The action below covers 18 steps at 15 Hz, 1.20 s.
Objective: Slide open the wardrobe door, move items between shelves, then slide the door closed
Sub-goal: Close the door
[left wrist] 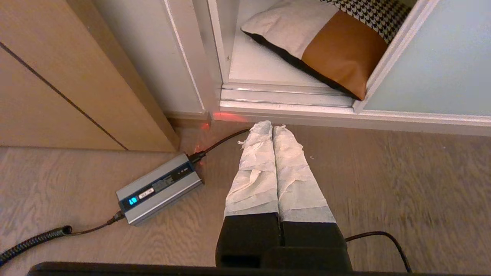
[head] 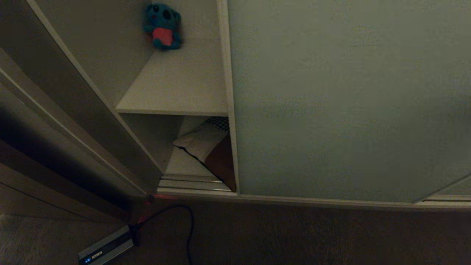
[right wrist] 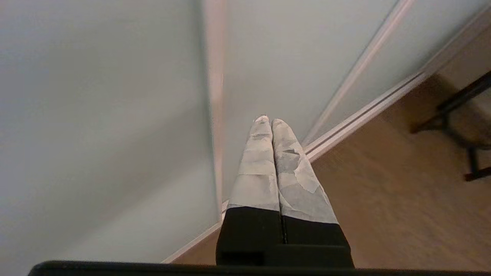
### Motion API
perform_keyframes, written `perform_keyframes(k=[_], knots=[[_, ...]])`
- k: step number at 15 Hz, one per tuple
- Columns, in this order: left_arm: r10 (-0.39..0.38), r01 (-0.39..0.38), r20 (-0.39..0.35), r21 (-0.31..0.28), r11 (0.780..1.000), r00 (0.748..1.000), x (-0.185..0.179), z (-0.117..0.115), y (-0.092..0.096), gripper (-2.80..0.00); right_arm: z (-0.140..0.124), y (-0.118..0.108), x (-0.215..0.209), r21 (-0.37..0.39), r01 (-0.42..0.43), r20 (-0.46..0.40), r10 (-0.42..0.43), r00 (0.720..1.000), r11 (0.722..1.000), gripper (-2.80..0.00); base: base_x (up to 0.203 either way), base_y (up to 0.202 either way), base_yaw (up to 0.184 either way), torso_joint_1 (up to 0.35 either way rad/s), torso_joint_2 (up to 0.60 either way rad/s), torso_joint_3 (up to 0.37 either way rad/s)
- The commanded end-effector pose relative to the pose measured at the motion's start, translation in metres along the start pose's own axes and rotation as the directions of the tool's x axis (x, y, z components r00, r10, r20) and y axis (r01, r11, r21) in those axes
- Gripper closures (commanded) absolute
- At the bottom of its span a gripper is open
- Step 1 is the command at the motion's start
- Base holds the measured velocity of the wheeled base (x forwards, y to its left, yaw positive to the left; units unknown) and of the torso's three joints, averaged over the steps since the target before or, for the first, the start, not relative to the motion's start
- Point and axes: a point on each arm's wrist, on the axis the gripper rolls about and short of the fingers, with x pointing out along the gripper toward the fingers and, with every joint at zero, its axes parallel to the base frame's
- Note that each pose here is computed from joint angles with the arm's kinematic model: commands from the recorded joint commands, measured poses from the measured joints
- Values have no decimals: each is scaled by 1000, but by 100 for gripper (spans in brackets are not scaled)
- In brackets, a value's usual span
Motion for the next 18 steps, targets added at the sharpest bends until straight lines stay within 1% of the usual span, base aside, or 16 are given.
perform_keyframes(k=[1, 3, 6, 8, 10, 12, 14, 16, 18], knots=[[0, 0, -1, 0, 1000, 1000, 0, 0, 0, 0, -8, -12, 18, 15, -4, -25, 4, 1000, 1000, 0, 0, 0, 0, 0, 0, 0], [0, 0, -1, 0, 1000, 1000, 0, 0, 0, 0, -9, -14, 24, 17, -59, -32, 59, 998, 998, 0, 0, 0, 0, 0, 0, 0], [0, 0, -1, 0, 1000, 1000, 0, 0, 0, 0, -17, -20, 37, 37, -78, -52, 79, 995, 996, 0, 0, 0, 0, 0, 0, 0], [0, 0, 0, 0, 1000, 1000, 0, 0, 0, 0, -19, -22, 45, 80, -95, -57, 100, 993, 992, 0, 0, 0, 0, 0, 0, 0], [0, 0, -1, 0, 1000, 1000, 0, 0, 0, 0, -23, -25, 52, 124, -137, -67, 146, 987, 983, 0, 0, 0, 0, 0, 0, 0], [0, 0, -1, 0, 1000, 1000, 0, 0, 0, 0, -27, -21, 62, 147, -177, -74, 189, 979, 973, 0, 0, 0, 0, 0, 0, 0], [0, 0, -1, 0, 1000, 1000, 0, 0, 0, 0, -32, -15, 74, 131, -213, -56, 222, 973, 968, 0, 0, 0, 0, 0, 0, 0], [0, 0, -1, 0, 1000, 1000, 0, 0, 0, 0, -35, -17, 80, 124, -220, -48, 228, 973, 968, 0, 0, 0, 0, 0, 0, 0], [0, 0, -1, 0, 1000, 1000, 0, 0, 0, 0, -38, -20, 90, 99, -228, -12, 231, 973, 969, 0, 0, 0, 0, 0, 0, 0]])
